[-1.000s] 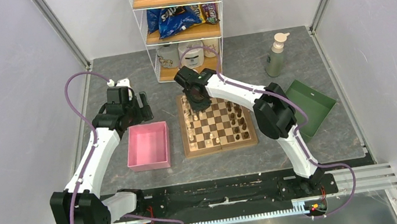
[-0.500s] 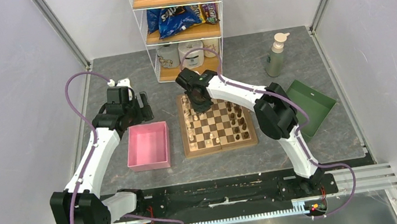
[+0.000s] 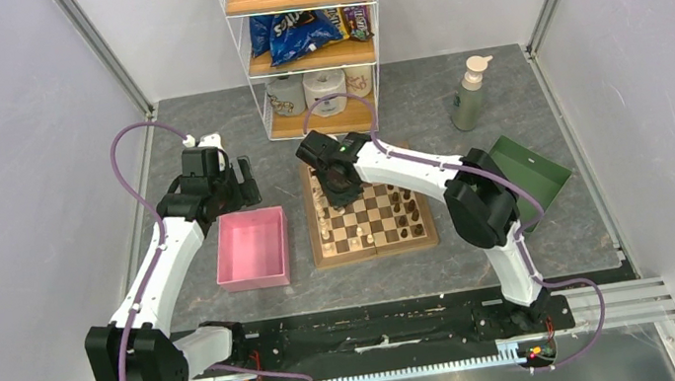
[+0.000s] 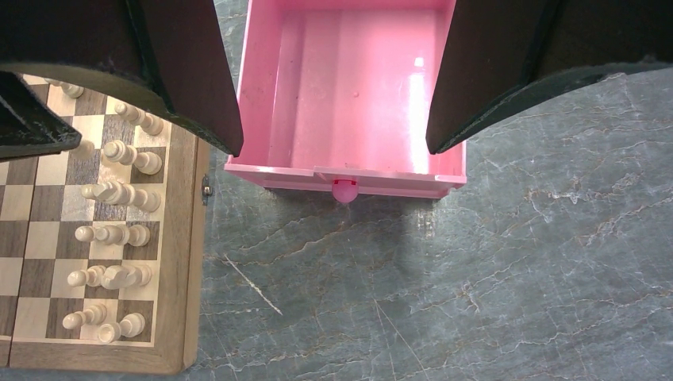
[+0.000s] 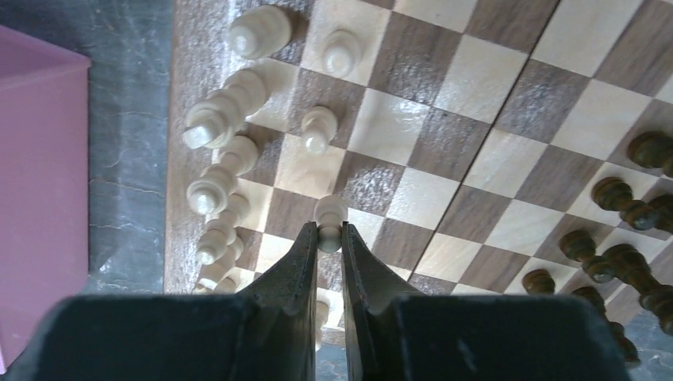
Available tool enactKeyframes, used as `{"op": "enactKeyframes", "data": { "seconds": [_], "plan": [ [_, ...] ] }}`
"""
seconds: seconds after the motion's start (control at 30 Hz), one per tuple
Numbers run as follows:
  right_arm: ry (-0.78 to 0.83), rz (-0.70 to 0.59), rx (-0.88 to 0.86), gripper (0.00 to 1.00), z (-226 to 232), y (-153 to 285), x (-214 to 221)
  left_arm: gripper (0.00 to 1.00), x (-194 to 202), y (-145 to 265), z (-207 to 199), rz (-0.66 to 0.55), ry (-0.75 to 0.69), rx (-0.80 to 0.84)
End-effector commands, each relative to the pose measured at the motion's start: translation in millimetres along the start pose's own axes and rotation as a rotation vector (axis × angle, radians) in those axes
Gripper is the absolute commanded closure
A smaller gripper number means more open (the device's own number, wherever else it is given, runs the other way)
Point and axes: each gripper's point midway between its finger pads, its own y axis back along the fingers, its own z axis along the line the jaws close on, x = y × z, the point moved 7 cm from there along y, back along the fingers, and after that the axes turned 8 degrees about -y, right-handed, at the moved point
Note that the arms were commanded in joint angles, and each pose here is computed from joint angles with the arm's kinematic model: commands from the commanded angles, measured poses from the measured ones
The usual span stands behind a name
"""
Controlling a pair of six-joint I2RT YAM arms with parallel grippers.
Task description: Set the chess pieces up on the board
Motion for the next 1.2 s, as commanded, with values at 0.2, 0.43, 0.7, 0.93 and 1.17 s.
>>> {"op": "enactKeyframes", "data": {
  "seconds": [0.2,0.43,0.7,0.93,1.17],
  "plan": [
    [-0.002,-0.034,-0.033,0.82,13.9,-9.2,-10.0,0.07,-8.4,4.2,-0.7,-0.031,0.021,0.004],
    [-0.005,-0.024,-0.049,0.82,17.4,-14.8,-9.8,0.08,-8.9,4.7,-0.9,-0.033,0.021,0.007],
    [-0.002,-0.021,-0.052,0.81,18.9,-16.8,-10.2,0.08,-9.1,4.6,-1.0,-0.033,0.021,0.007],
    [0.002,-0.022,-0.055,0.75,18.7,-15.2,-9.8,0.07,-8.9,4.1,-1.4,-0.031,0.021,0.011],
    [0.001,-0.052,-0.097,0.62,20.9,5.8,-16.4,0.07,-8.7,4.3,-1.5,-0.031,0.021,0.011]
  ]
}}
